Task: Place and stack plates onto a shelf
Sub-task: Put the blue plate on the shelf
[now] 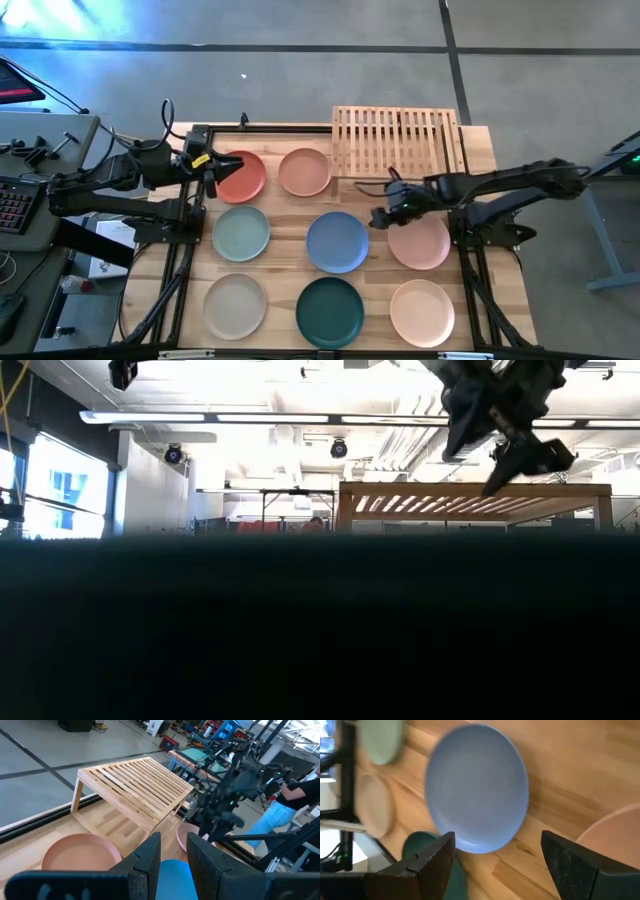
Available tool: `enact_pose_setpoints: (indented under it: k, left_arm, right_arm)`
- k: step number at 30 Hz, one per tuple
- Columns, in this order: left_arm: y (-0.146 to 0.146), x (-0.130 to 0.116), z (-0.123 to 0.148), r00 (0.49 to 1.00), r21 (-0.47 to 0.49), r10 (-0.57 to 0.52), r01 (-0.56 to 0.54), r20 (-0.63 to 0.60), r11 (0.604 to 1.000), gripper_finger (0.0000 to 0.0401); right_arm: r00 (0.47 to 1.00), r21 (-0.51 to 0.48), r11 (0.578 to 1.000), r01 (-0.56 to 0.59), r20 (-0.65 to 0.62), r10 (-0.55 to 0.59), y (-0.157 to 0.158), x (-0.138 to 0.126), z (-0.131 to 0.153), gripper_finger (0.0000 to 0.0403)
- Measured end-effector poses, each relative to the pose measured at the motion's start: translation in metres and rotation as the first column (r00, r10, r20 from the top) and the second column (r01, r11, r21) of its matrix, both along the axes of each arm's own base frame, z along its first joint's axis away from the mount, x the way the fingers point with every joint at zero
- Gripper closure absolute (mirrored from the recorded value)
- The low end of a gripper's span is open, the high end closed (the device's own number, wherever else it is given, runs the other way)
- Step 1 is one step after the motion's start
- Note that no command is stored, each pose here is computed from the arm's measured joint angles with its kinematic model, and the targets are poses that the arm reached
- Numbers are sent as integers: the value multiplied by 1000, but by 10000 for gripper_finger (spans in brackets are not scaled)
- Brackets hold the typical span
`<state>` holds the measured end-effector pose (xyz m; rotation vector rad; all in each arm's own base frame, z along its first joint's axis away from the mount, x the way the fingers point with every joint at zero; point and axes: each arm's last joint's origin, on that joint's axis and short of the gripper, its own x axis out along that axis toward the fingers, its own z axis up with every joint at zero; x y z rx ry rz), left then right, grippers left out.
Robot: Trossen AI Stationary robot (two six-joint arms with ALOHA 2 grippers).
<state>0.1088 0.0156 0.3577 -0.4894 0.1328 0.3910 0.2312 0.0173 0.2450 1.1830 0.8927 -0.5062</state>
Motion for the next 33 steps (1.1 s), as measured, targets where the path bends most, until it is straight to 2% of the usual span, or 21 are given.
enact_pose_setpoints:
  k: [5,9,15,24,33]
  left_arm:
    - [0,0,0,1000,28,-7,7,-10,1000,318]
    - [0,0,0,1000,46,-11,12,-17,999,318]
    - [0,0,0,1000,46,-11,11,-13,999,318]
    - [0,0,1,1000,48,-11,12,-9,999,318]
    - [0,0,1,1000,48,-11,12,-10,999,318]
  right_arm:
    - [998,80,997,17,-62,-12,4,16,-18,126]
    - [998,95,995,22,-63,-16,9,27,-28,126]
    - [993,37,998,58,-106,-53,14,38,-47,126]
    - [979,-1,999,53,-198,-52,16,50,-78,126]
    - [967,-22,999,49,-249,-53,16,55,-95,126]
